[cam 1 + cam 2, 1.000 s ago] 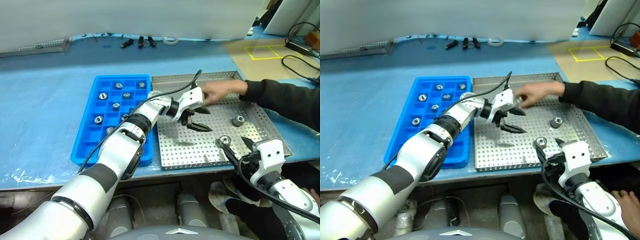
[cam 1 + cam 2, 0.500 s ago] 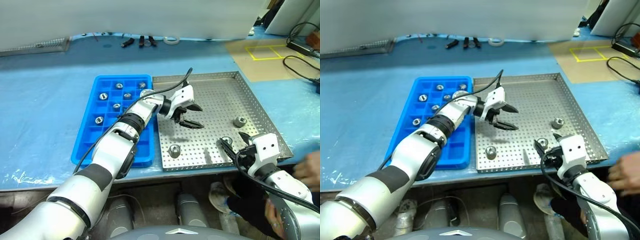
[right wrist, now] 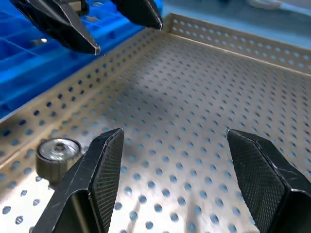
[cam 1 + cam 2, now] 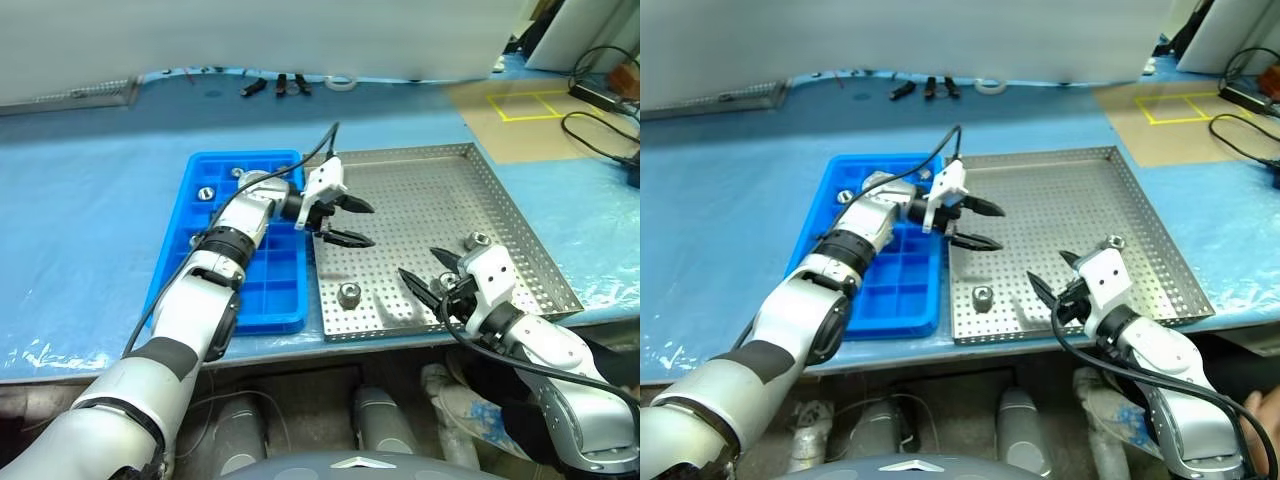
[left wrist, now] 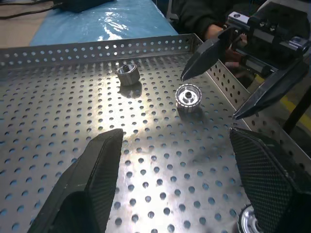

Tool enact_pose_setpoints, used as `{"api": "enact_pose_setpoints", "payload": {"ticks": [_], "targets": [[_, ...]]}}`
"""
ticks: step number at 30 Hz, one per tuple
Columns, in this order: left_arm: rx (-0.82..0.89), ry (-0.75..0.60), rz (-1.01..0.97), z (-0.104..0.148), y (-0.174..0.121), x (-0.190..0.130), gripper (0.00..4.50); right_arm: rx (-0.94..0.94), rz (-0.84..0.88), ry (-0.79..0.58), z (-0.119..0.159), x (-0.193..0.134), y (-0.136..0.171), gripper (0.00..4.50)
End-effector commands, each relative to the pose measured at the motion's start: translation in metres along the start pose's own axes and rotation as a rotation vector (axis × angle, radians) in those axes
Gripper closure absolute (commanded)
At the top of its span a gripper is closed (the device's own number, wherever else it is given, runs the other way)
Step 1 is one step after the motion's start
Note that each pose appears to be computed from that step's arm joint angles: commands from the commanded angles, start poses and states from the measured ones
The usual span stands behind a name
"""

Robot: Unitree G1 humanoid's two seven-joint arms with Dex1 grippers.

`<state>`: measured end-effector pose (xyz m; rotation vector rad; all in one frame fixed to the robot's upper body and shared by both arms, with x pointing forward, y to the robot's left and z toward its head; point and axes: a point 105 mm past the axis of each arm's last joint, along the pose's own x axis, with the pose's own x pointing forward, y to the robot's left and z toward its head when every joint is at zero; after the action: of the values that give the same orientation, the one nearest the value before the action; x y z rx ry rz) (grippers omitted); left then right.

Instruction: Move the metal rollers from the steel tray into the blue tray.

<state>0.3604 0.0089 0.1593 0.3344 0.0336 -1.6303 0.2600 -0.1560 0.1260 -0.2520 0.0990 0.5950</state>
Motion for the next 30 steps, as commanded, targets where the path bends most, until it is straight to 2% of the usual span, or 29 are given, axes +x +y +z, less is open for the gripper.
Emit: {"api": "enact_pose_setpoints", "payload": {"ticks": [1,8,18,30], "targets": [[0.023,-0.029,0.018,0.007,-0.011,-0.013,0.82,-0.016,0.11,0.0,0.003,0.009,0.01,0.91],[-0.063,-0.001,0.115,-0.009,-0.042,-0.037,0.82,-0.024,0.3,0.047,-0.007,0.025,0.019,0.91],[-0.12,0.039,0.244,-0.022,-0.053,-0.06,0.82,-0.021,0.471,0.165,-0.038,0.028,0.023,0.91],[-0.124,0.051,0.255,-0.027,-0.05,-0.056,0.82,0.008,0.448,0.248,-0.067,0.026,0.023,0.91]]}}
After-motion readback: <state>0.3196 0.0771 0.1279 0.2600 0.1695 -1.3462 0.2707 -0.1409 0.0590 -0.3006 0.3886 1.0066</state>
